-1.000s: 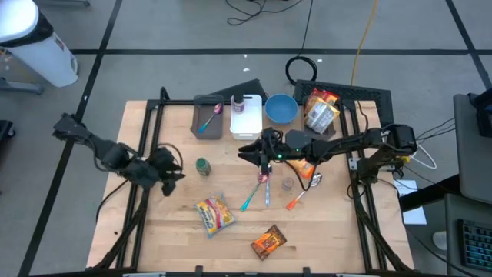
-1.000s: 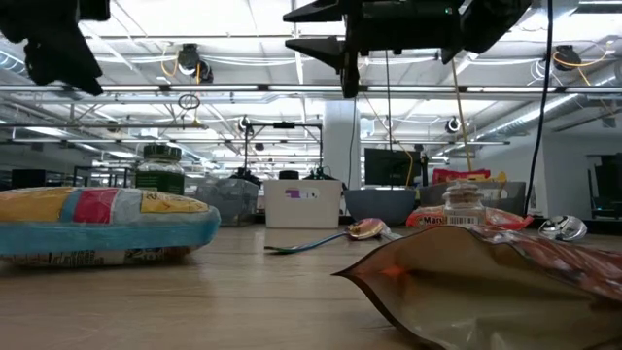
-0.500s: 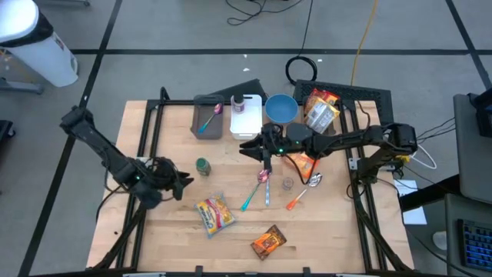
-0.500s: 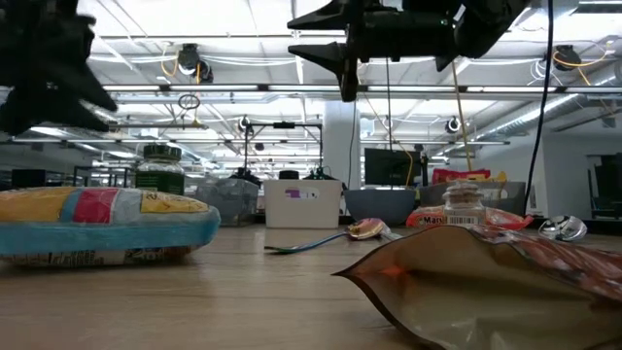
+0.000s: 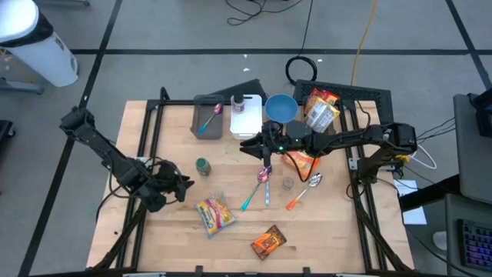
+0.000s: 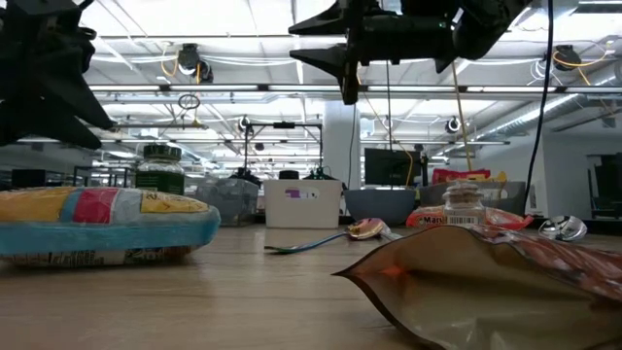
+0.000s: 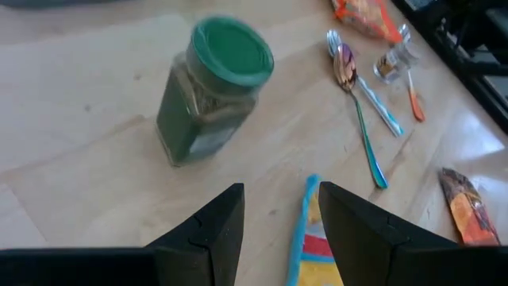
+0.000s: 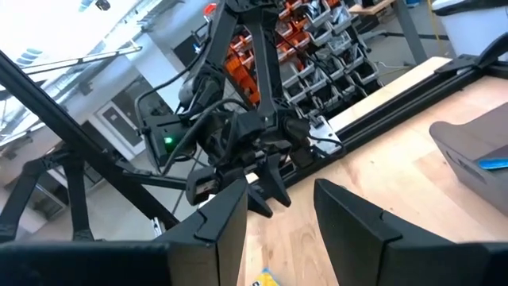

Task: Pick & Place Food Item
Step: Put the green seasoning bottle into the white bin

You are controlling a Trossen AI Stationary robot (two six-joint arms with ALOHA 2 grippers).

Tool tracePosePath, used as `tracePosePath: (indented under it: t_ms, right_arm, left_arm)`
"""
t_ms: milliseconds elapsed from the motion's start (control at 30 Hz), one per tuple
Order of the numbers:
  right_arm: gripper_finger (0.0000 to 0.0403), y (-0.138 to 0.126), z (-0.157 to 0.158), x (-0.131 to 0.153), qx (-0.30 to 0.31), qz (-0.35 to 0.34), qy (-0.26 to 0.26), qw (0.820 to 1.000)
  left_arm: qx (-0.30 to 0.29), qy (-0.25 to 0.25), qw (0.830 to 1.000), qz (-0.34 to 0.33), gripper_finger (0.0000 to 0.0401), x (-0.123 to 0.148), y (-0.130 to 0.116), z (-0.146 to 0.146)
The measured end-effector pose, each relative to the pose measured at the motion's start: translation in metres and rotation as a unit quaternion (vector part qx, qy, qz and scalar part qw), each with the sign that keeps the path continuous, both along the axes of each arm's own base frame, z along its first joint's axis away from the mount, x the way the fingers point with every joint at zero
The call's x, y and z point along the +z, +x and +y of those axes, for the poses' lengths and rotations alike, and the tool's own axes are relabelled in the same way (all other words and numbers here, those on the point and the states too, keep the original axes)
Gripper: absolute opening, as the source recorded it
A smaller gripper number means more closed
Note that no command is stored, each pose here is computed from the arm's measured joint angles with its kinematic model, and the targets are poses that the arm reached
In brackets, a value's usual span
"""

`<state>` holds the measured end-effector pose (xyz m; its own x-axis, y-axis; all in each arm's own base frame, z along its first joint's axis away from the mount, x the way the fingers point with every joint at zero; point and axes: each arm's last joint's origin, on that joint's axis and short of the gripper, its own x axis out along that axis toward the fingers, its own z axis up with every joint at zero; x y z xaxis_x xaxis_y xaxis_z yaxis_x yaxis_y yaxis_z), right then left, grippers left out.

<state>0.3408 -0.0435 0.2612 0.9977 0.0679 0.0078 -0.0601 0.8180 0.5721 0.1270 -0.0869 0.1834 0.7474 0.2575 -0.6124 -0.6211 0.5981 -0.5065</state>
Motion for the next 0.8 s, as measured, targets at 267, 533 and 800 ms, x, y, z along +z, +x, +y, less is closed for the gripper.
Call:
tracePosePath:
  t_ms: [267, 533, 800]
  right_arm:
    - [0.0141, 0.0, 0.0, -0.0001, -0.001, 0.0, -0.001, 1.0]
    - [0.0141, 0.0, 0.0, 0.0, -0.001, 0.0, -0.001, 1.0]
    - [0.014, 0.0, 0.0, -0.0001, -0.001, 0.0, -0.001, 1.0]
  left_arm:
    - [-0.002, -0.037, 0.999, 0.013, 0.0171, -0.0011, -0.0005, -0.0014]
    - [0.033, -0.071, 0.996, 0.053, 0.018, -0.0063, -0.007, 0.0028]
    - [0.048, -0.108, 0.99, 0.077, 0.0245, -0.0085, -0.0097, 0.0031]
